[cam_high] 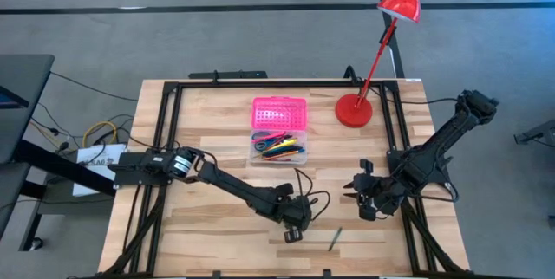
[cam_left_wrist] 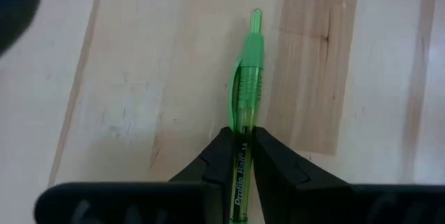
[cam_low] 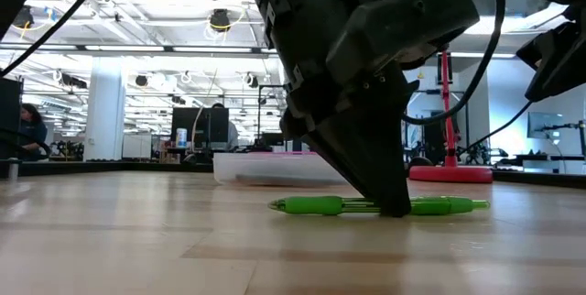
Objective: Pick & place school supplies into a supply box
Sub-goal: Put the green pen into the pink supply box, then put the green crayon into the pink supply box, then move the pink supply box to the bottom center of the table
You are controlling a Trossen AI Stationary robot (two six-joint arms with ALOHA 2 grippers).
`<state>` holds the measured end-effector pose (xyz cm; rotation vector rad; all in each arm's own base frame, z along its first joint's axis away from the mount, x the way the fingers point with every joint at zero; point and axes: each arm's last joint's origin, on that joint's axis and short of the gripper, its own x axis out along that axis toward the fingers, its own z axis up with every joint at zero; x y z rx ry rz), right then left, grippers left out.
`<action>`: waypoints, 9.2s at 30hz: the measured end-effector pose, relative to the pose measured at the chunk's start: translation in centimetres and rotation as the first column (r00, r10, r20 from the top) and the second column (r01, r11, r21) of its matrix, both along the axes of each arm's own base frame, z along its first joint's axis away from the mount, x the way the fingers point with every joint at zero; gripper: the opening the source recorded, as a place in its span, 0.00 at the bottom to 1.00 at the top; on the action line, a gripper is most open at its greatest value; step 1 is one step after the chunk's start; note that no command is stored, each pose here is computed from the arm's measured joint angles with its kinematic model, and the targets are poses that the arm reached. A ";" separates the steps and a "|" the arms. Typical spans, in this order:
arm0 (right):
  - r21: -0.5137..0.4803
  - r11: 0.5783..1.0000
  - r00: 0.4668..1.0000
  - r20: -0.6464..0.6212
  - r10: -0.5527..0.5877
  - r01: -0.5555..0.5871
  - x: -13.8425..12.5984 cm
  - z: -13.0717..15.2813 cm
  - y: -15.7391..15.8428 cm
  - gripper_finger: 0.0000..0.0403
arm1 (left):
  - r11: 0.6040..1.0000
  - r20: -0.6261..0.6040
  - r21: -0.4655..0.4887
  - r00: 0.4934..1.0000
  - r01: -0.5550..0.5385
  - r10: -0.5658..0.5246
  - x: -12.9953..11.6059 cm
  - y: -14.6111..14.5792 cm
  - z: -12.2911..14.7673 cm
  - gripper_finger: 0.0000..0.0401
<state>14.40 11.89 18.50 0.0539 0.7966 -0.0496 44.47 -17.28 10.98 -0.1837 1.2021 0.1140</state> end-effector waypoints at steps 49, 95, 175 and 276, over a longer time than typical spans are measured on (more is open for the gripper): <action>0.067 0.998 1.000 -0.011 -0.011 0.012 -1.1 -0.1 1.0 0.24 | 1.000 -0.135 -0.021 0.991 -0.021 0.018 -1.0 4.2 3.5 0.04; 0.058 0.996 0.997 0.013 -0.072 0.071 -1.1 -0.1 0.8 0.24 | 0.959 -0.163 0.283 0.986 0.021 0.027 -1.6 19.6 9.4 0.08; 0.212 0.916 0.836 -0.377 0.398 -0.340 7.9 -7.0 7.0 0.05 | 0.730 0.108 0.574 0.918 -0.372 0.382 -13.1 0.6 14.1 0.29; 0.043 0.999 0.982 -0.188 0.036 -0.028 22.9 -1.2 -15.4 0.27 | 0.635 0.169 0.642 0.887 -0.430 0.430 -17.4 -0.8 10.3 0.13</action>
